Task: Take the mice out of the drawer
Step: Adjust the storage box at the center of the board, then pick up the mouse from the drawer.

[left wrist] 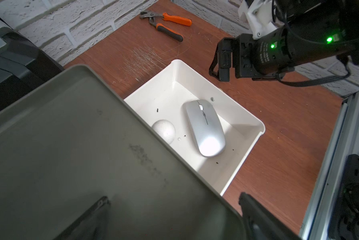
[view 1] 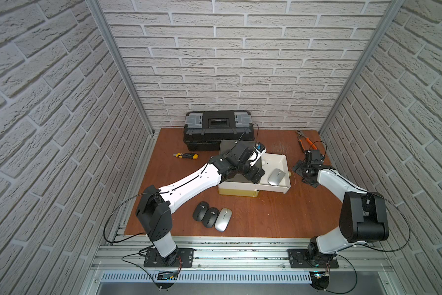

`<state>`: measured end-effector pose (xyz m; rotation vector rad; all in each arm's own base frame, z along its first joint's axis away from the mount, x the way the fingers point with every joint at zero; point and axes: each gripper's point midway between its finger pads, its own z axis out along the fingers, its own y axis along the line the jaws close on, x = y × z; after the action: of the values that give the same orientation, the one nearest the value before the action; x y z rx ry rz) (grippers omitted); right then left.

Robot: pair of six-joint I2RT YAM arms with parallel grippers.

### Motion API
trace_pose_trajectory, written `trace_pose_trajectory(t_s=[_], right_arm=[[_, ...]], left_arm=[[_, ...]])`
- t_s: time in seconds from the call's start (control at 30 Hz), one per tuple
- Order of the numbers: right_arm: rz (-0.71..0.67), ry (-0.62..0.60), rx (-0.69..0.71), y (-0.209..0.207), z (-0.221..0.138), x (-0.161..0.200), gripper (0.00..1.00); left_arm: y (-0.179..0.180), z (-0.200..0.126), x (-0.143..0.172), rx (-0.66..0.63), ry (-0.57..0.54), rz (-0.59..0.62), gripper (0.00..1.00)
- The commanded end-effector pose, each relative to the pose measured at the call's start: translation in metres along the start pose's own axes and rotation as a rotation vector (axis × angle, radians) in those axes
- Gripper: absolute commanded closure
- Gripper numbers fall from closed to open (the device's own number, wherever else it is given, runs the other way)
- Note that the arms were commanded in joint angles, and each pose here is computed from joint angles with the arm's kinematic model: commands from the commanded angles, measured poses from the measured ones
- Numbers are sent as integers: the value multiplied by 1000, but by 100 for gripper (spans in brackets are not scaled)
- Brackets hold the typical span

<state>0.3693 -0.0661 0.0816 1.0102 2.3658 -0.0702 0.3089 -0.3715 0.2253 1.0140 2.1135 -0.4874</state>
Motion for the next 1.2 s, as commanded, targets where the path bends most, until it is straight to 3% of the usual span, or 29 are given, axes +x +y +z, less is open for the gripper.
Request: trace_pose_trajectory(t_s=[0.0,0.23,0.5,0.7,0.87,1.03,1.17], right_arm=[[-22,-4,-23,11,-2,3,0],[-57,12,-50,23,-11,16,0],[-83,-1,-49,26,-22,24,0],[-95,-3,-39,29,-19,20,0],[-97,3,-37,32,-14,21,0],[-101,13,-33,32,-9,23,0],[-105,17,-37,34,-7,23,0]], left_arm=[[39,-1,147,-135,514,-69,2],[73,-36,174,-225,560,-121,2],[94,-73,178,-303,587,-116,2],[80,-99,127,-278,453,-65,2],[43,-112,71,-219,335,84,2],[7,-91,44,-126,314,203,2],[-10,-53,34,-40,299,226,3]])
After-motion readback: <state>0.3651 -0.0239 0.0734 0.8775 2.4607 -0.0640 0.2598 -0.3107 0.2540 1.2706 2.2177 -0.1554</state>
